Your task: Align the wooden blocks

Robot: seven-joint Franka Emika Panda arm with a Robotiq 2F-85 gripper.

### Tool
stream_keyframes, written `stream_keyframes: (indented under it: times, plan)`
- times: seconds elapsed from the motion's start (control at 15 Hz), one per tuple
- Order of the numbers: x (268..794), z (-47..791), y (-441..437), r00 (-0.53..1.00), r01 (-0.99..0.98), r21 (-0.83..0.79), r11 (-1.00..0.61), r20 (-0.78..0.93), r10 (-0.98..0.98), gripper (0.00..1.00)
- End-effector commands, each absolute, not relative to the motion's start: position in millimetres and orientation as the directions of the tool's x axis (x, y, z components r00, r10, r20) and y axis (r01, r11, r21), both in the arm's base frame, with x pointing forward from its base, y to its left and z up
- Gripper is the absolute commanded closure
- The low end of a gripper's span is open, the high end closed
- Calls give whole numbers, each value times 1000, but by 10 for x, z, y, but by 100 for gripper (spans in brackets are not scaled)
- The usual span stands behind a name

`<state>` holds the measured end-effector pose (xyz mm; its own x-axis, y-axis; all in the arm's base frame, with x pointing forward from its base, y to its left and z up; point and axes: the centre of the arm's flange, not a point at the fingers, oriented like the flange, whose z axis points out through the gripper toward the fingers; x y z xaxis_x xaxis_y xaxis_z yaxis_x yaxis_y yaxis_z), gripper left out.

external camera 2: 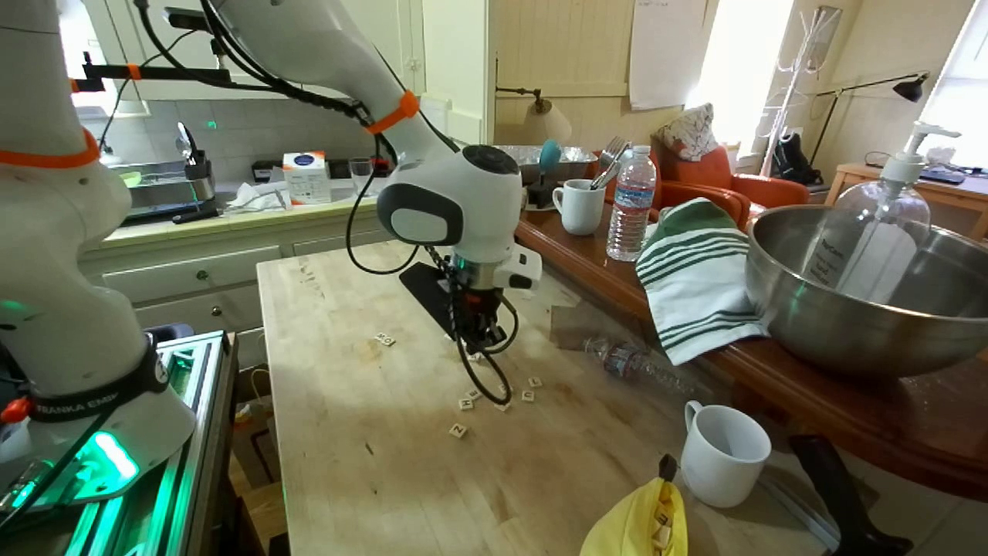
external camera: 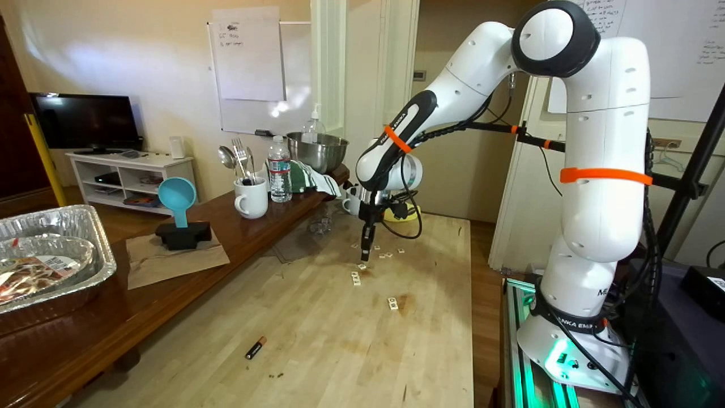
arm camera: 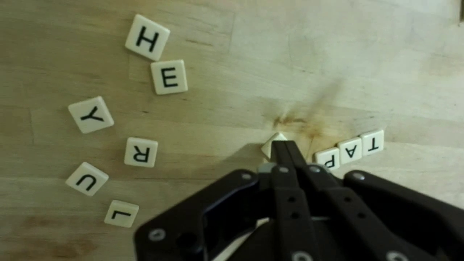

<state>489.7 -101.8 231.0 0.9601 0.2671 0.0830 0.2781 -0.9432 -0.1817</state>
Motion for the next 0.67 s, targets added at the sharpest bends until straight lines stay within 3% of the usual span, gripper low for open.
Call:
stream_keyframes:
  times: [0.0, 0.6]
  plan:
    - [4865, 2238, -1060, 915, 402, -132, -906, 101, 391, 100]
    - [4849, 2103, -1025, 844, 531, -95, -842, 138, 518, 100]
